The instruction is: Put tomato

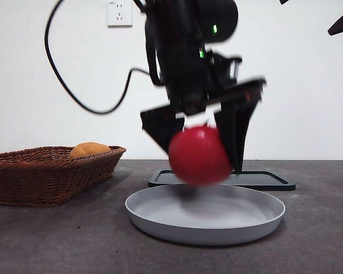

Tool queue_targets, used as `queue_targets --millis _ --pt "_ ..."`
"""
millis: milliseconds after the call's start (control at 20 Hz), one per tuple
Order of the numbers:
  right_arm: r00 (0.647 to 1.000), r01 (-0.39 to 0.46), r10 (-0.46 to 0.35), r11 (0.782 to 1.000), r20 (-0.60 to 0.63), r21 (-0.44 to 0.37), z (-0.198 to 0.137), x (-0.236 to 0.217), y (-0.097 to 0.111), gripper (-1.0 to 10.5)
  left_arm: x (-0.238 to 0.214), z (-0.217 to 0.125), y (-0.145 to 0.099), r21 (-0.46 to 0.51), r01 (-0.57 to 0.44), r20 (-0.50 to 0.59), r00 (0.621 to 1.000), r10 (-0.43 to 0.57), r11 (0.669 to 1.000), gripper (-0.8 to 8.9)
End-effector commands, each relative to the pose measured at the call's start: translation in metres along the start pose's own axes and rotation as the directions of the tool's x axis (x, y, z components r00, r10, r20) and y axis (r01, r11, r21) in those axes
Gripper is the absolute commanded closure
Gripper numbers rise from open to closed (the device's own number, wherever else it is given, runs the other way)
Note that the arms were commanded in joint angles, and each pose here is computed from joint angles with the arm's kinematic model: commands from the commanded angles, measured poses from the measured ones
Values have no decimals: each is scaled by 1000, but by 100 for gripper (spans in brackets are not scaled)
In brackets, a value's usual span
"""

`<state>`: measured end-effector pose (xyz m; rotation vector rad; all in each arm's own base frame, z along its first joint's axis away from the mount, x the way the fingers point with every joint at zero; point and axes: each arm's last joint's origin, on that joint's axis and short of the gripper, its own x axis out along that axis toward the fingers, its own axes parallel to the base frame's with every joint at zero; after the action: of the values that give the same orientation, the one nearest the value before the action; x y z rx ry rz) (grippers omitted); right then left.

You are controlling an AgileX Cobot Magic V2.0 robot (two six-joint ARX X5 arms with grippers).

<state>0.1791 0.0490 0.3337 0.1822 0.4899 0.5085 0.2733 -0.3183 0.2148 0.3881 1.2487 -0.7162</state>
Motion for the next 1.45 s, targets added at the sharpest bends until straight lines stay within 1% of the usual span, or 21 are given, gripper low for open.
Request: queue_targets --millis 50,100,200,550,600,700,750,800,950,1150,1300,1450 --pt "1000 -7 7 1000 14 -11 5 0 2 397 23 1 -4 -9 -12 -48 999 11 1000 449" --pt "1000 -7 7 1000 14 -11 5 0 2 397 27 1 -4 -10 -14 -54 998 13 1000 449" --pt "1000 -7 8 1000 15 -11 5 0 2 397 31 1 -2 -11 -61 -49 997 61 998 448" --pt "1000 -7 7 1000 14 -11 5 0 2 397 32 1 -2 -5 -65 -57 996 65 998 432" --pt "1000 -7 7 1000 15 -11 5 0 2 397 32 1 -2 -3 -65 -56 996 65 998 371" --pt "1000 -7 7 1000 15 -11 5 0 2 397 28 4 0 -10 -66 -52 996 66 998 149" --pt "1000 -7 7 1000 15 -11 5 0 2 397 25 6 1 -13 -67 -51 996 66 998 73" --pt "1000 -7 7 1000 15 -11 5 0 2 397 20 9 2 -15 -68 -49 997 67 998 56" --pt "1000 -7 7 1000 15 -11 5 0 2 397 -12 22 2 6 -68 -39 997 68 998 57" --pt "1000 -7 7 1000 15 -11 5 0 2 397 -84 38 -1 51 -67 7 998 66 996 58" --pt "1000 -7 8 1000 15 -11 5 0 2 397 -132 32 -1 104 -69 26 997 66 992 59" --pt "1000 -7 7 1000 15 -11 5 0 2 397 -170 20 -1 114 -71 103 993 59 991 61"
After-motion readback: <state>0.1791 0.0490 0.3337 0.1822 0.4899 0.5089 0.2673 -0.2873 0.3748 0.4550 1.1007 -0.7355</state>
